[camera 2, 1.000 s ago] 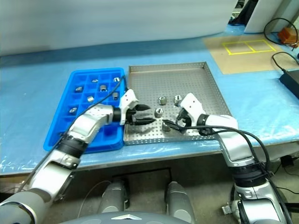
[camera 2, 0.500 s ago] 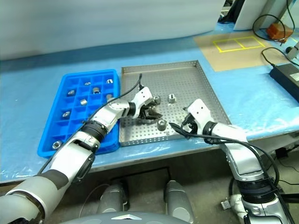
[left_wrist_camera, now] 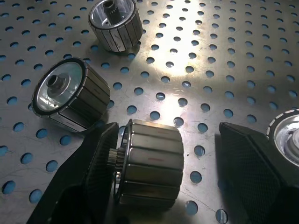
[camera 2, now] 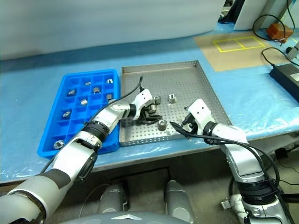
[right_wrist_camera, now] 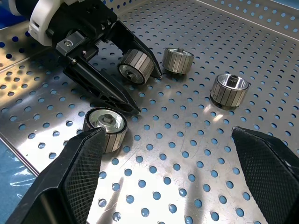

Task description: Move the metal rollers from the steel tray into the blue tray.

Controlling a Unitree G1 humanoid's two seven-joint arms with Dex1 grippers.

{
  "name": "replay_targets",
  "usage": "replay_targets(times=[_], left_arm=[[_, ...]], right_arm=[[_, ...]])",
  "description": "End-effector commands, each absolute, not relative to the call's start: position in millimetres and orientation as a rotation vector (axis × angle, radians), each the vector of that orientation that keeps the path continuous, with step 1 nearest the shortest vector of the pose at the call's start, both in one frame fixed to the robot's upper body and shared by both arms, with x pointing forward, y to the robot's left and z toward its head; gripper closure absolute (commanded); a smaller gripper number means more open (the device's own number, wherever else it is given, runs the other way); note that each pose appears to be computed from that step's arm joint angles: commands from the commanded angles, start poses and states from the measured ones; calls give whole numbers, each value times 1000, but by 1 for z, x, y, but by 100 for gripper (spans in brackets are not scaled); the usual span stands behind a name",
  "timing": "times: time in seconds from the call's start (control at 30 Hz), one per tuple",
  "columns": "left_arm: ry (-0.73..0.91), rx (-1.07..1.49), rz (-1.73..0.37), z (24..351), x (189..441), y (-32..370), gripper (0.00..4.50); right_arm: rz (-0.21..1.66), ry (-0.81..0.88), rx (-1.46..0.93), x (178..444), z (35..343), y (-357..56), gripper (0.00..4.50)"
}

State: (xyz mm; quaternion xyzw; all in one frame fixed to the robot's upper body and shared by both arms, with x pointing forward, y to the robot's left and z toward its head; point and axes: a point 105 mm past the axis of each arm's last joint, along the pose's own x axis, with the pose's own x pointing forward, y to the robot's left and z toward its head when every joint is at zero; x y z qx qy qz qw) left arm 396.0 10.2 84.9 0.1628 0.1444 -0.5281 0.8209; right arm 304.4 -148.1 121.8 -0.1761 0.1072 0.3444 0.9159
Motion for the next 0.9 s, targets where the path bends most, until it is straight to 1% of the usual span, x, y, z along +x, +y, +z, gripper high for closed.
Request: replay_targets(times=[0.03, 0.1, 0.13, 0.2, 0.27, 0.43, 0.6, 0.8, 0.9], left_arm=[[279, 347, -1066, 92, 404, 16, 175], [280, 334, -1067, 93, 405, 17, 175], [277, 326, -1074, 94, 404, 17, 200], [280, 337, -1073, 92, 403, 19, 231], [285, 360, -1064, 89, 403, 22, 295], [236, 328, -1153, 98, 392, 18, 295], [158, 246, -1265, 122, 373, 23, 295], [73, 193, -1269, 155, 358, 57, 295], [43, 213, -1201, 166, 356, 84, 295]], right_arm=[[720, 171, -376, 308, 132, -143, 0], [724, 170, -378, 309, 132, -142, 0], [727, 169, -379, 309, 132, -141, 0], [732, 167, -380, 310, 132, -140, 0], [737, 166, -383, 310, 133, -140, 0], [751, 160, -387, 310, 135, -138, 0], [779, 144, -394, 310, 141, -135, 0], [843, 100, -397, 315, 157, -124, 0], [906, 69, -393, 320, 164, -108, 0]])
